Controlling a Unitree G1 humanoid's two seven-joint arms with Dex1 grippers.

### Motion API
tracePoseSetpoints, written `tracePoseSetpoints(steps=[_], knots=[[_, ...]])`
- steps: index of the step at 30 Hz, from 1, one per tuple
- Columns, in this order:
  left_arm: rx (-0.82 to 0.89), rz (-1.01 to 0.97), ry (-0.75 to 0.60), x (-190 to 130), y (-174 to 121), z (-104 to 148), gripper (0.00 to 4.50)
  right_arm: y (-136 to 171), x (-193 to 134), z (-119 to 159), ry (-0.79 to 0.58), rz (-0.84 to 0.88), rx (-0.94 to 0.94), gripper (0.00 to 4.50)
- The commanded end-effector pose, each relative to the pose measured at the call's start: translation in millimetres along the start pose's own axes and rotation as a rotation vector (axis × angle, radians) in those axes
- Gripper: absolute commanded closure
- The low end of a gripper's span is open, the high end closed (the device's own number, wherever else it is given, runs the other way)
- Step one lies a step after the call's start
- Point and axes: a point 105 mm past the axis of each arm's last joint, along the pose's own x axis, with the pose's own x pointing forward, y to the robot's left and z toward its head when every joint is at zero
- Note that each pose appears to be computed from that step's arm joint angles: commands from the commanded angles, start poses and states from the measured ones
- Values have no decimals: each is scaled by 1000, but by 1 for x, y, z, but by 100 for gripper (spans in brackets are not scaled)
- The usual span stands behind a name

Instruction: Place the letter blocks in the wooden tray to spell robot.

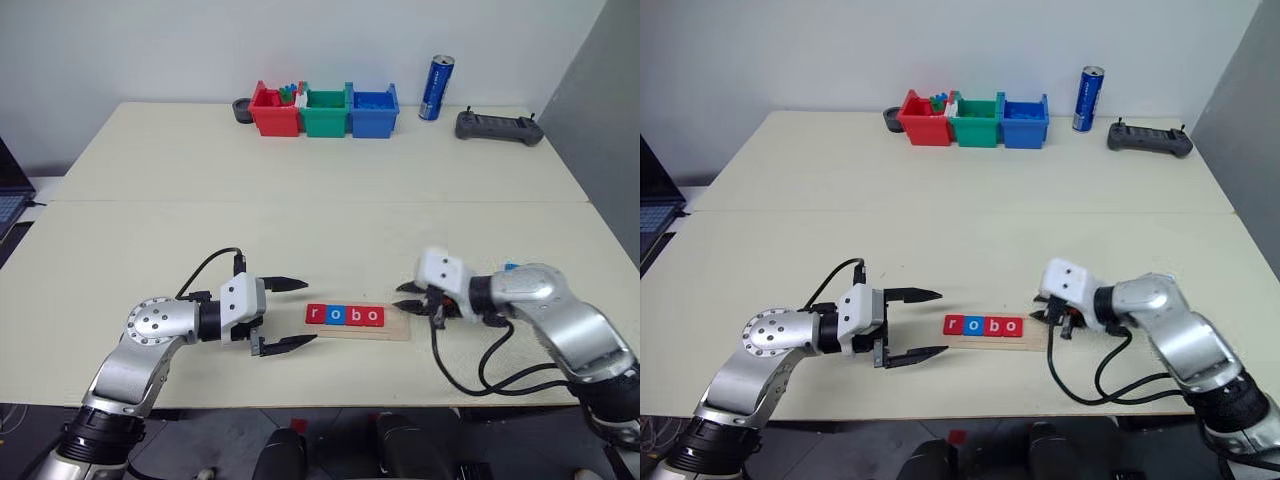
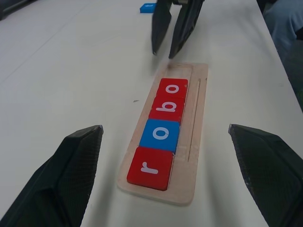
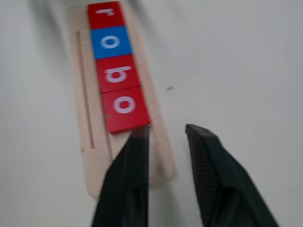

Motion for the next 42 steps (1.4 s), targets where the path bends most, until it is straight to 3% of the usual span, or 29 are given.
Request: tracePoseSetpoints(steps=[1,4,6,13,22,25,32,42], knots=[[24,-4,-29,1,-4,9,0,-41,-35,-12,-44,-342,128,180],[20,-14,-33,1,-6,9,0,-72,-66,-43,-34,-702,265,74],[19,-20,-34,1,-6,9,0,-77,-75,-56,-24,-799,322,3],[27,-52,-44,4,-4,13,0,-89,-86,-104,8,-1017,578,3],[27,-64,-51,3,-4,17,0,-92,-69,-138,63,-956,759,3],[22,-58,-40,0,-5,14,0,-89,-69,-143,77,-952,812,63],[11,-47,1,-10,-4,8,0,-80,-68,-144,77,-936,863,305],[23,-23,1,-13,6,6,0,-70,-58,-141,79,-910,857,304]])
